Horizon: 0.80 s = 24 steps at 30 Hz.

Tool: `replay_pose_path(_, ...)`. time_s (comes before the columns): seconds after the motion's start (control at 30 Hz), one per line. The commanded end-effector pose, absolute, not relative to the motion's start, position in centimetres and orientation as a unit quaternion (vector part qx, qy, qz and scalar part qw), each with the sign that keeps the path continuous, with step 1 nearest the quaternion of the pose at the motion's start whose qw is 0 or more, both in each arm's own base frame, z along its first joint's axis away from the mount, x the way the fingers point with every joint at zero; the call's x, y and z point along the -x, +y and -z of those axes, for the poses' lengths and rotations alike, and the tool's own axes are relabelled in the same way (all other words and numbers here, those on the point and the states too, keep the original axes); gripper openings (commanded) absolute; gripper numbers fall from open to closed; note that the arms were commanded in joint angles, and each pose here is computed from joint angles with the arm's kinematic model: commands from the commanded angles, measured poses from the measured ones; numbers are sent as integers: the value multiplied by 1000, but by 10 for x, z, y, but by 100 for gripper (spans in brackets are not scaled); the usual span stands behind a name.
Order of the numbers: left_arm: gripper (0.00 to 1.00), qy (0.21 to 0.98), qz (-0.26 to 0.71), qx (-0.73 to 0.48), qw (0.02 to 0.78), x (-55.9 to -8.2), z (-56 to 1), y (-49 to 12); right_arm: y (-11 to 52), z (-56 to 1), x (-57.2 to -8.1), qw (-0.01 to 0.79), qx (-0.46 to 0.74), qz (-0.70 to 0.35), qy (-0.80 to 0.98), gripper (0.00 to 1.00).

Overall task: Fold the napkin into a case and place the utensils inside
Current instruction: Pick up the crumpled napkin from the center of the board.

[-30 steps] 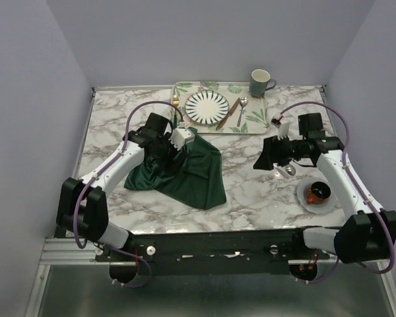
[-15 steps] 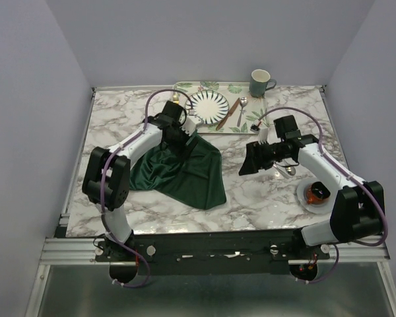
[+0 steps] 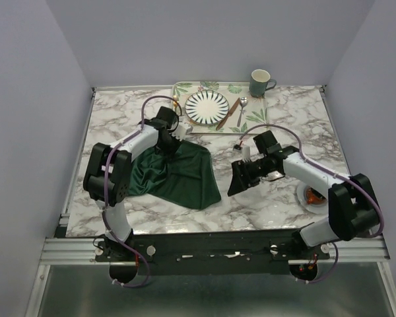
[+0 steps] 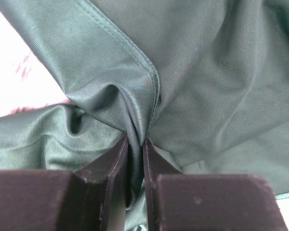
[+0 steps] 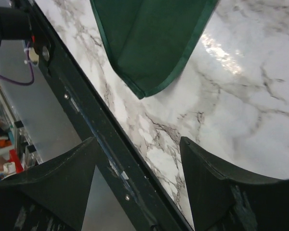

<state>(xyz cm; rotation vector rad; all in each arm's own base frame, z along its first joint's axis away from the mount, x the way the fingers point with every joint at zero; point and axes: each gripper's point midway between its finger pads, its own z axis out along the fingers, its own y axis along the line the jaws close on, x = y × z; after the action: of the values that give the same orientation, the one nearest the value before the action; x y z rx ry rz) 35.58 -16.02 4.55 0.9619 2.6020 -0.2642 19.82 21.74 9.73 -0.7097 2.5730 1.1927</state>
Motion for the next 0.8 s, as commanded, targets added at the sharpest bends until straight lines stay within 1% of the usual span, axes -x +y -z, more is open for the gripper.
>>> replay_pose_path(0.0, 22, 928, 97, -311, 180, -345, -51, -139, 240, -76, -190, 52, 224, -391, 891, 76)
replay_pose_path(0.07, 22, 929, 104, -305, 181, -342, -50, -139, 245, -69, -191, 31, 208, -378, 901, 76)
replay_pose_path(0.1, 22, 928, 111, -305, 182, -340, -51, -141, 247, -60, -191, 9, 195, -377, 905, 76)
replay_pose_path(0.3, 22, 926, 118, -301, 196, -338, -54, -143, 269, -66, -203, -31, 169, -409, 896, 77)
replay_pose_path(0.5, 22, 925, 125, -297, 203, -335, -57, -143, 287, -55, -193, -71, 166, -408, 895, 76)
replay_pose_path(0.7, 22, 924, 137, -290, 207, -331, -62, -144, 296, -39, -177, -113, 165, -402, 893, 71)
replay_pose_path(0.73, 22, 924, 137, -289, 208, -330, -64, -144, 296, -37, -175, -118, 162, -400, 894, 70)
replay_pose_path(0.77, 22, 924, 139, -289, 208, -329, -64, -144, 296, -37, -174, -120, 161, -400, 894, 66)
